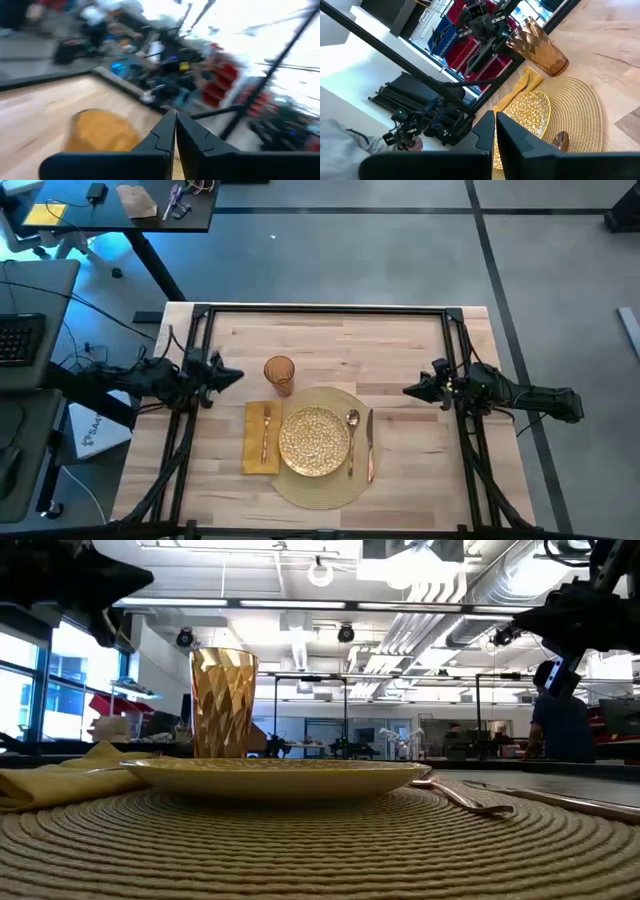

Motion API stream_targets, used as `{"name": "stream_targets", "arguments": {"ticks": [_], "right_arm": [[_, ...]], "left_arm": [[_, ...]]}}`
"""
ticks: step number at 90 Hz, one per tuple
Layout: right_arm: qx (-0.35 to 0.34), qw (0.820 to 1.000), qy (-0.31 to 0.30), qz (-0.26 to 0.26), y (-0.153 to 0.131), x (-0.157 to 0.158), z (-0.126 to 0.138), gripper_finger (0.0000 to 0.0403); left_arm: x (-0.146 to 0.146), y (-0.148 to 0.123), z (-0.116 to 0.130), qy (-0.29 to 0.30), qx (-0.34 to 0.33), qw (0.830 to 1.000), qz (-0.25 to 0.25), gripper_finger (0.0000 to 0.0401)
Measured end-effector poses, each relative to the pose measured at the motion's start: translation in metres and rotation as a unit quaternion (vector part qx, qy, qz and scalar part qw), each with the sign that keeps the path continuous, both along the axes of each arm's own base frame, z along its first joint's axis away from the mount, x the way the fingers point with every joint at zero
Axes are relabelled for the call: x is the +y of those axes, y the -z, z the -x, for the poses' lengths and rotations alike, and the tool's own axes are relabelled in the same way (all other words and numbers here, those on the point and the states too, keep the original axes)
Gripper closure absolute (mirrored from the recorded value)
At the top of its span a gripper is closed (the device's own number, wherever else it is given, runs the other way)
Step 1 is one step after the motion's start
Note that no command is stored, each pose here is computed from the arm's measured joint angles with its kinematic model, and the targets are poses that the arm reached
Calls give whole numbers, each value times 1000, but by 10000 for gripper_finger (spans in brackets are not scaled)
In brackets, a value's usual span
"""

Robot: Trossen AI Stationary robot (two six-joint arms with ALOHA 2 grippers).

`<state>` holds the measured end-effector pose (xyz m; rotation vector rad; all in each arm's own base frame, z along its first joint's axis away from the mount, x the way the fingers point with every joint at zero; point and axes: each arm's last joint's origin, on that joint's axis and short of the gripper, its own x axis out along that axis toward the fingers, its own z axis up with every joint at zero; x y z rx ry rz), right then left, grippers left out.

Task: Set table place
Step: Return to Home Position

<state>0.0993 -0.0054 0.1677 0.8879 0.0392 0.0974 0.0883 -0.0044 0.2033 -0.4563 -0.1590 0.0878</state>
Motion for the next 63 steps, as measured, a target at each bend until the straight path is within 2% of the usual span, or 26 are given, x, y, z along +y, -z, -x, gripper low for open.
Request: {"name": "stream_targets", "arguments": {"ticks": [13, 26, 38, 53, 63], "right_arm": [[2, 1000, 0, 0, 0, 0, 0, 402], [2, 1000, 0, 0, 0, 0, 0, 402], [2, 1000, 0, 0, 0, 0, 0, 402], [2, 1000, 0, 0, 0, 0, 0, 402], [2, 1000, 0, 0, 0, 0, 0, 402]], "left_arm": [[0, 17, -7, 30, -28, 998, -54, 401], [1, 21, -8, 78, -14, 993, -91, 401], [0, 23, -8, 110, -7, 989, -103, 401], [1, 35, -9, 108, 57, 985, -120, 401], [2, 35, -10, 87, 65, 987, -119, 400]]}}
